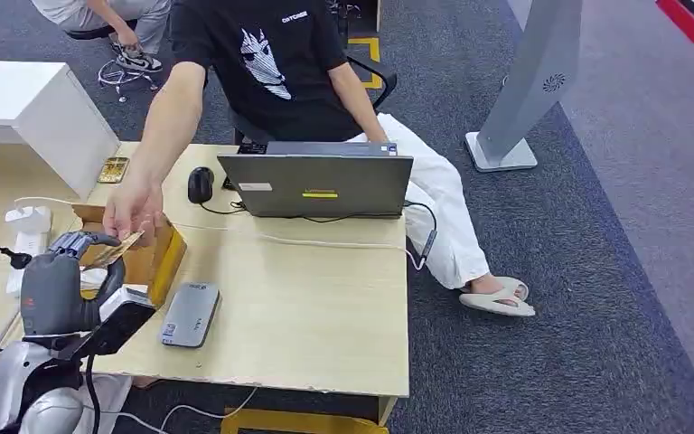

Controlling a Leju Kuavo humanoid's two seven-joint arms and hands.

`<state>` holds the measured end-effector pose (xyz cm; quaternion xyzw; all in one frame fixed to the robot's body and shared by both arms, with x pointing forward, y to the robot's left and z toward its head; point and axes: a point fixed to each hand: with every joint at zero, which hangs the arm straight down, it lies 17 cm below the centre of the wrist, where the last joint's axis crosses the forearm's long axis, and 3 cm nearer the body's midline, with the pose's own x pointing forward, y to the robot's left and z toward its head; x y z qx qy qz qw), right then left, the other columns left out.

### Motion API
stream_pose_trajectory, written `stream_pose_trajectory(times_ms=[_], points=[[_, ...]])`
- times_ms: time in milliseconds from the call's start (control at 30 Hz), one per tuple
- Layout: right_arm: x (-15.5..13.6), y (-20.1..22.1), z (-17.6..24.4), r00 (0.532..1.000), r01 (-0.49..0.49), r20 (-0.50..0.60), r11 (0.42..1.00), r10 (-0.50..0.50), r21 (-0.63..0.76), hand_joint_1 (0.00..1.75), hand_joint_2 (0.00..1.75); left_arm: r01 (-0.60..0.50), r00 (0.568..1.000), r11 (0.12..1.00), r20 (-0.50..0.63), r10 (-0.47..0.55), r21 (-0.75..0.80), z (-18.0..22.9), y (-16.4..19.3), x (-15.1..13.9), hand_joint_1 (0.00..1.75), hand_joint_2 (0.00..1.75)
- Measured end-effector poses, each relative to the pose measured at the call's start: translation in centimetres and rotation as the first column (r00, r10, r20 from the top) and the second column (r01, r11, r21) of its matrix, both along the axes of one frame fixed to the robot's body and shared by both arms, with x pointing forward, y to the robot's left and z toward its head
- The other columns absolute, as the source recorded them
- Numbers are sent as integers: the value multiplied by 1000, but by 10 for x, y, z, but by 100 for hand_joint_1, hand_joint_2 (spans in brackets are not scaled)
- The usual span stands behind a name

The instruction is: Pass the card to the sensor for recognition and then transmit it.

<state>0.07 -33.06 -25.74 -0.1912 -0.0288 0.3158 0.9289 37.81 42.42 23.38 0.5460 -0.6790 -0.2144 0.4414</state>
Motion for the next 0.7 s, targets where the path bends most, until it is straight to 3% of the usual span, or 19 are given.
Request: stream_pose_trajectory(times_ms=[700], points=[[0,7,-2,1000,-10,-5,1000,10,9,0,175,20,1000,1000,-8,-20,-16,-5,-6,-4,175,175]])
